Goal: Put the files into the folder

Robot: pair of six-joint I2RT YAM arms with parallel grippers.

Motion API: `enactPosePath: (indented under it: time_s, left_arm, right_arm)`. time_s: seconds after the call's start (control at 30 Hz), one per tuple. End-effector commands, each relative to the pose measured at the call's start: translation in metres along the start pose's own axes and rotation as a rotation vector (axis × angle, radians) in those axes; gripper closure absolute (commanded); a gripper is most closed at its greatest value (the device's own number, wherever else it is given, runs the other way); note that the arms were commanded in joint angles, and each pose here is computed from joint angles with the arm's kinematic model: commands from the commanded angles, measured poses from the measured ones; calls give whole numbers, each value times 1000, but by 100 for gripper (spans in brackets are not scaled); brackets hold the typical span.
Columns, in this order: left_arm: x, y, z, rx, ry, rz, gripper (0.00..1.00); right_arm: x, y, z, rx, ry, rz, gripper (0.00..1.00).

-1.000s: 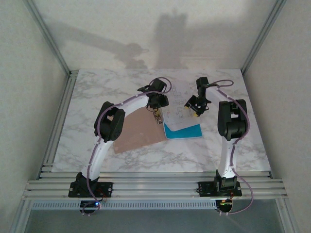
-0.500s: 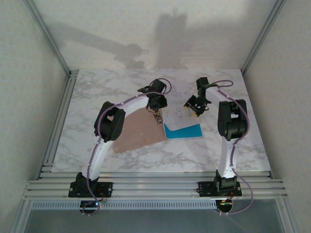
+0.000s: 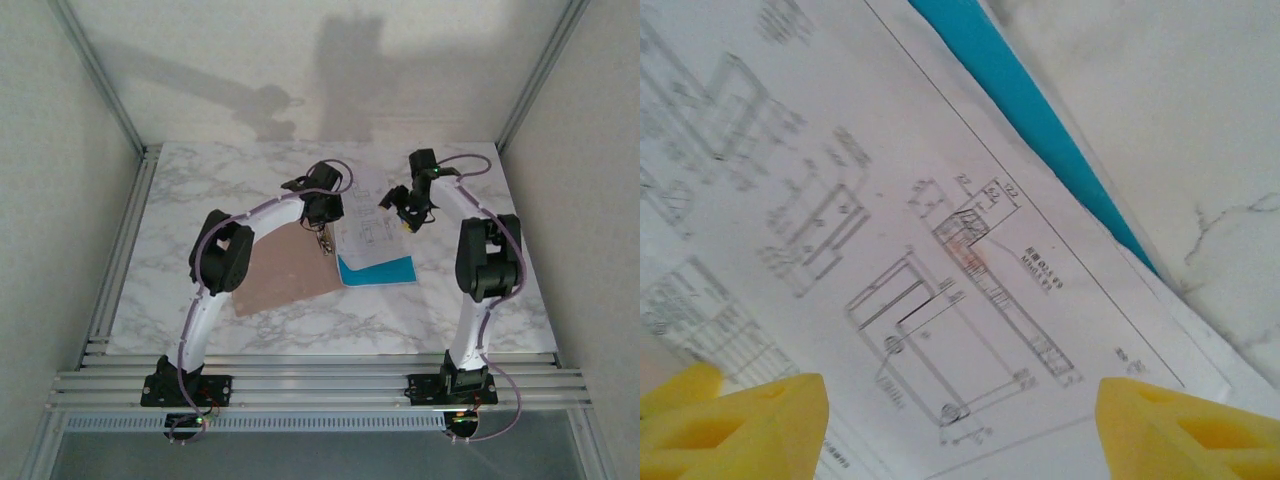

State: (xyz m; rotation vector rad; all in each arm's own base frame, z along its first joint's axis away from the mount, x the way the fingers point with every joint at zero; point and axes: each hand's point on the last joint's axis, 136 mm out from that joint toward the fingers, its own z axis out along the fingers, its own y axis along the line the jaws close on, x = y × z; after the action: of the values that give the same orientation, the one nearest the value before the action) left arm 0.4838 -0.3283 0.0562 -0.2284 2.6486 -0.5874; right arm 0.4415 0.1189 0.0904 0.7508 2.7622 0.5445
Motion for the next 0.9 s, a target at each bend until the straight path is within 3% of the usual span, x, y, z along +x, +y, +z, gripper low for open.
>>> enactPosePath:
  time_s: [0.0,0.37,0.87]
  left_arm:
    - [-15,-17,-43,44,-51,-18,100]
    - [-2,30,-98,5,-43,-42,100]
    - [44,125,-137,-205,-7,-14,100]
  right_arm:
    - [2,4,-27,-17,-46,12,27]
    - [29,31,-50,-111,-29,-75,27]
    - [95,88,-7,-234,159,-248,29]
